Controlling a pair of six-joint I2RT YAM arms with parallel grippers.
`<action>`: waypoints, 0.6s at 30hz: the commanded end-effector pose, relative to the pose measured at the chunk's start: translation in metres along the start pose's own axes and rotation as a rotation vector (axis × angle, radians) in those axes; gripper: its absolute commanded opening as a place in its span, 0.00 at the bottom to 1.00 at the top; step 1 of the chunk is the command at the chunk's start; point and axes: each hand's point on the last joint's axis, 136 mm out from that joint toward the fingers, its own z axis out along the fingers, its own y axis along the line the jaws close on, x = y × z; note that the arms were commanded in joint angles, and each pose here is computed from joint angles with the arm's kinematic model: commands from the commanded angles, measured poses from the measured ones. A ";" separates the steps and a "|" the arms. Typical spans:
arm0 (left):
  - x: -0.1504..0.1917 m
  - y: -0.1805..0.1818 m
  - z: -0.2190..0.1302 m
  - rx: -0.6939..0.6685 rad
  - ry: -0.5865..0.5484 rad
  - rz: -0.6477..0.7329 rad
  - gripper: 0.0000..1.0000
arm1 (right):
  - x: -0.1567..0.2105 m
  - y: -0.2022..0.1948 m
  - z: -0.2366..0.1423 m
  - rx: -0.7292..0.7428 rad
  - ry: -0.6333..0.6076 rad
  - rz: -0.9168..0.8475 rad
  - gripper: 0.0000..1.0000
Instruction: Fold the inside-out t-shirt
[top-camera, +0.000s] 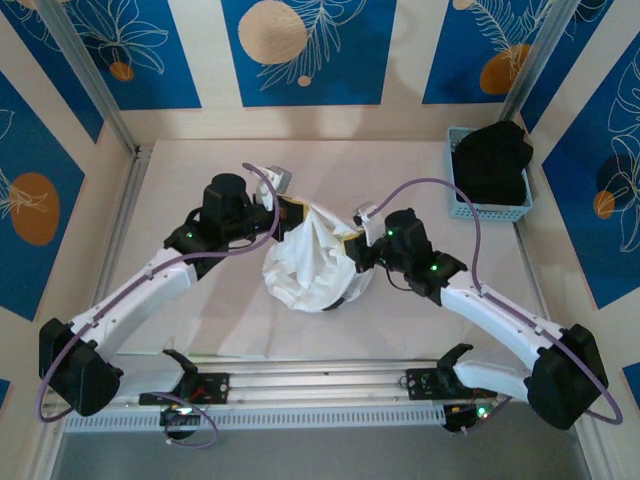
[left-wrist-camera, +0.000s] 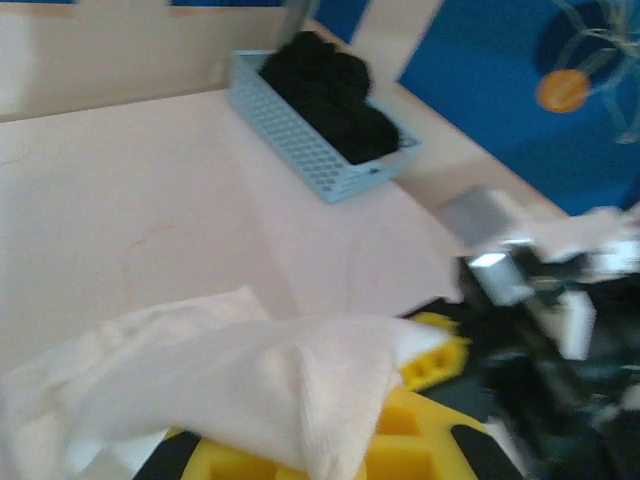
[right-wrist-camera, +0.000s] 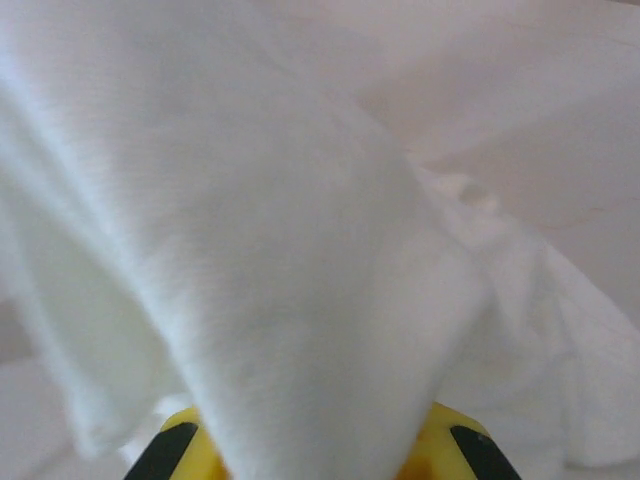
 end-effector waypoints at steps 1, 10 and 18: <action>-0.017 0.054 0.001 -0.282 -0.056 0.051 0.00 | -0.015 0.048 -0.018 -0.308 -0.051 0.027 0.00; 0.013 0.100 0.039 -0.419 0.072 0.064 0.34 | -0.030 0.051 -0.017 -0.403 -0.098 0.125 0.00; 0.053 0.072 0.005 -0.320 0.090 -0.029 0.61 | -0.029 0.034 -0.008 -0.371 -0.100 0.184 0.00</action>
